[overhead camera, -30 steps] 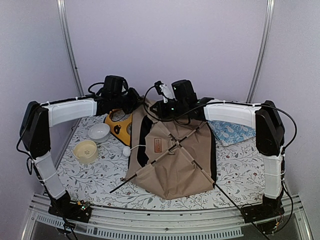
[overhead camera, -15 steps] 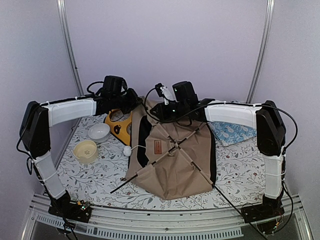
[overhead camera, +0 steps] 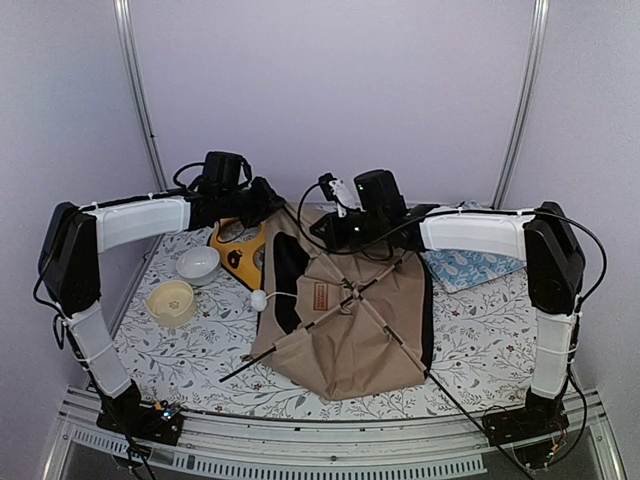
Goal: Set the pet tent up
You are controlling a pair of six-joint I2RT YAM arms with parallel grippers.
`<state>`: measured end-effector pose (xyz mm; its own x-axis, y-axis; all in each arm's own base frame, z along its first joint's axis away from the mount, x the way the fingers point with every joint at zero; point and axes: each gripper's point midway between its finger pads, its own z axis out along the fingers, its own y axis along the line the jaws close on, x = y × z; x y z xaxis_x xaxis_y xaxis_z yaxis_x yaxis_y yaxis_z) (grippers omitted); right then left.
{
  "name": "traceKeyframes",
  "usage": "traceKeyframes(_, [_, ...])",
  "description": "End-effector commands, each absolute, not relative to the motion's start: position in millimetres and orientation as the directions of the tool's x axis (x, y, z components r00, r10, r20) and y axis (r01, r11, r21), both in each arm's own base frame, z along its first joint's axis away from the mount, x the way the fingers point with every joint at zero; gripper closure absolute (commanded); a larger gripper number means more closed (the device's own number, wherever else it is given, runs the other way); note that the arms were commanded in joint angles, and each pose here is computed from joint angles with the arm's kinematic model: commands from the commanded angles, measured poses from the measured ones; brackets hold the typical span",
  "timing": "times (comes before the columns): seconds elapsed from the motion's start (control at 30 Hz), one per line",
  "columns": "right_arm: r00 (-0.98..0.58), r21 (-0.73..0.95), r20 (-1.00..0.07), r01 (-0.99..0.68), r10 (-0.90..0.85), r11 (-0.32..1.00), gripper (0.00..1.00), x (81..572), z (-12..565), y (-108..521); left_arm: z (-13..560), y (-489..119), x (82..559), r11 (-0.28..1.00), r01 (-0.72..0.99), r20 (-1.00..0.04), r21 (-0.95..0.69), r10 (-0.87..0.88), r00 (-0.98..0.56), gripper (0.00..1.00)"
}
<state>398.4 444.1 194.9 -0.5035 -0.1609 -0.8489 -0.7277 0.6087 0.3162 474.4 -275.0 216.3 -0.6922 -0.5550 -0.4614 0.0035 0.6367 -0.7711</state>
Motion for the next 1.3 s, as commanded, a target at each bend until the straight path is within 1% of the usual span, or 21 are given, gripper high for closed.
traceKeyframes(0.0, [-0.499,0.31,-0.85,-0.732,-0.168,0.607,1.0,384.8,199.9,434.3,241.8,-245.4,491.9,0.629,0.054,-0.519,-0.775,-0.586,-0.622,1.0])
traceKeyframes(0.2, [-0.512,0.322,-0.842,-0.729,-0.169,0.603,1.0,386.7,192.8,439.1,237.4,-242.8,497.1,0.611,0.09,-0.509,-0.787,-0.559,-0.655,1.0])
traceKeyframes(0.23, [-0.514,0.324,-0.842,-0.725,-0.164,0.607,1.0,388.9,193.2,439.3,237.2,-243.8,496.5,0.609,0.097,-0.509,-0.787,-0.553,-0.659,0.95])
traceKeyframes(0.27, [-0.516,0.327,-0.842,-0.72,-0.157,0.613,1.0,391.1,194.4,439.7,238.0,-245.0,495.7,0.607,0.108,-0.512,-0.788,-0.548,-0.662,0.88])
traceKeyframes(0.4, [-0.521,0.334,-0.842,-0.708,-0.142,0.622,1.0,396.7,197.1,441.6,244.3,-244.4,484.8,0.603,0.125,-0.52,-0.788,-0.542,-0.661,0.65])
traceKeyframes(0.53, [-0.521,0.336,-0.842,-0.708,-0.139,0.622,1.0,398.7,197.7,443.6,248.0,-235.1,471.7,0.607,0.117,-0.523,-0.786,-0.553,-0.649,0.57])
traceKeyframes(0.6, [-0.521,0.336,-0.843,-0.709,-0.138,0.62,1.0,399.3,198.5,444.4,249.0,-231.0,464.8,0.606,0.11,-0.521,-0.788,-0.56,-0.644,0.55])
traceKeyframes(0.7, [-0.52,0.337,-0.843,-0.71,-0.138,0.619,1.0,399.8,198.7,445.4,247.4,-230.7,455.9,0.597,0.109,-0.511,-0.795,-0.561,-0.652,0.56])
traceKeyframes(0.8, [-0.52,0.338,-0.843,-0.712,-0.138,0.616,1.0,399.9,199.5,446.3,246.1,-240.5,449.9,0.588,0.118,-0.501,-0.8,-0.548,-0.669,0.61])
traceKeyframes(1.0, [-0.516,0.337,-0.845,-0.716,-0.139,0.612,1.0,400.4,201.3,447.6,239.5,-274.4,445.2,0.58,0.105,-0.474,-0.808,-0.534,-0.701,0.66])
traceKeyframes(1.17, [-0.514,0.33,-0.846,-0.715,-0.142,0.617,1.0,400.5,201.5,446.2,222.9,-300.4,443.9,0.594,0.066,-0.447,-0.802,-0.523,-0.726,0.77])
traceKeyframes(1.27, [-0.511,0.326,-0.847,-0.715,-0.144,0.619,1.0,399.6,202.4,445.1,212.0,-302.5,445.0,0.612,0.023,-0.433,-0.79,-0.532,-0.728,0.85])
